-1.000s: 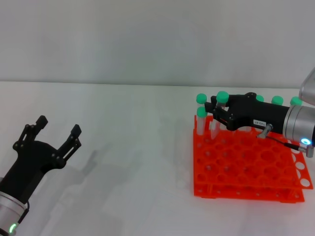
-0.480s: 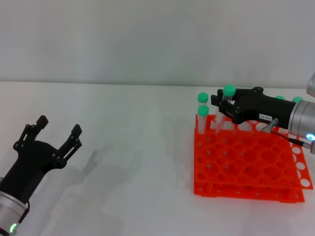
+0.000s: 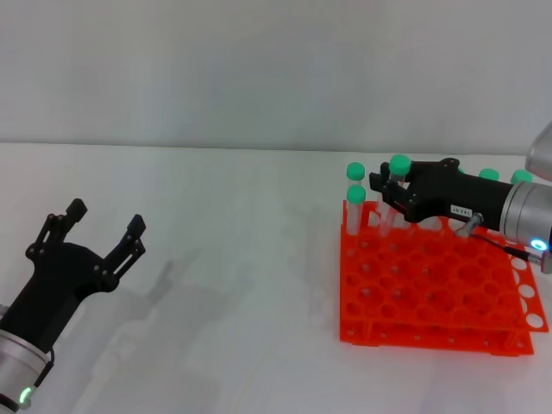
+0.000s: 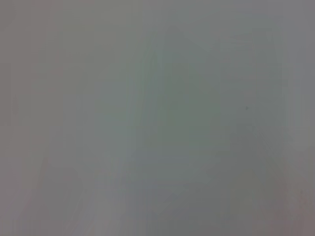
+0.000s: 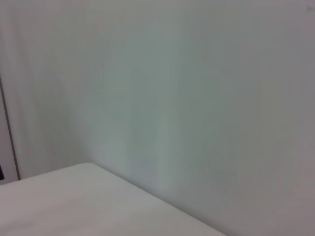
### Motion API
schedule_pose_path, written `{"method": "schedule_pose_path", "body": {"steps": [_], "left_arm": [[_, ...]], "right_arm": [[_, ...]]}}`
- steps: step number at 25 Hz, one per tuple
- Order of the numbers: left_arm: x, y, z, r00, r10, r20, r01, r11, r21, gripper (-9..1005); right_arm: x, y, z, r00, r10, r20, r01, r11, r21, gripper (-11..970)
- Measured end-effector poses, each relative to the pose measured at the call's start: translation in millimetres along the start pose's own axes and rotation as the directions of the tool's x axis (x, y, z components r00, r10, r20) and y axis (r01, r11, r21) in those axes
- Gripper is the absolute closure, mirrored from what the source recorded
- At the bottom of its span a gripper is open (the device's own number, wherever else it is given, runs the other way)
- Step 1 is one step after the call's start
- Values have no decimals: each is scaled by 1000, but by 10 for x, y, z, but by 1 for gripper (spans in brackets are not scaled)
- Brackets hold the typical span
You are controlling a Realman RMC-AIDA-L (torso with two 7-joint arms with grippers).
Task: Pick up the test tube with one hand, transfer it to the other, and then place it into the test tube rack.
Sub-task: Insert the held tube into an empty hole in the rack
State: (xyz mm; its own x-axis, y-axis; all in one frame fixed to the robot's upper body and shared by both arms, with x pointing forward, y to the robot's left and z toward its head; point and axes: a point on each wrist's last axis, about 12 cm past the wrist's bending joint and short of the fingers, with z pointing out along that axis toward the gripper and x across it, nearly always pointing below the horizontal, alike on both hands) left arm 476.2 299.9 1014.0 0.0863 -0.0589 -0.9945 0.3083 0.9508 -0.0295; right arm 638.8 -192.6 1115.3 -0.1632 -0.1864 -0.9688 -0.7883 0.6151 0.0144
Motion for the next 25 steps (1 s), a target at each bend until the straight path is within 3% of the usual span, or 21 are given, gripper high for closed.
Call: {"method": "schedule_pose_path", "body": {"steps": [25], "left_arm": [[-15,-6,36,1000,0,9,0,1000,5,111]], "right_arm": [[123,102,77,993,-73,-90,71,997,-29,675]]}}
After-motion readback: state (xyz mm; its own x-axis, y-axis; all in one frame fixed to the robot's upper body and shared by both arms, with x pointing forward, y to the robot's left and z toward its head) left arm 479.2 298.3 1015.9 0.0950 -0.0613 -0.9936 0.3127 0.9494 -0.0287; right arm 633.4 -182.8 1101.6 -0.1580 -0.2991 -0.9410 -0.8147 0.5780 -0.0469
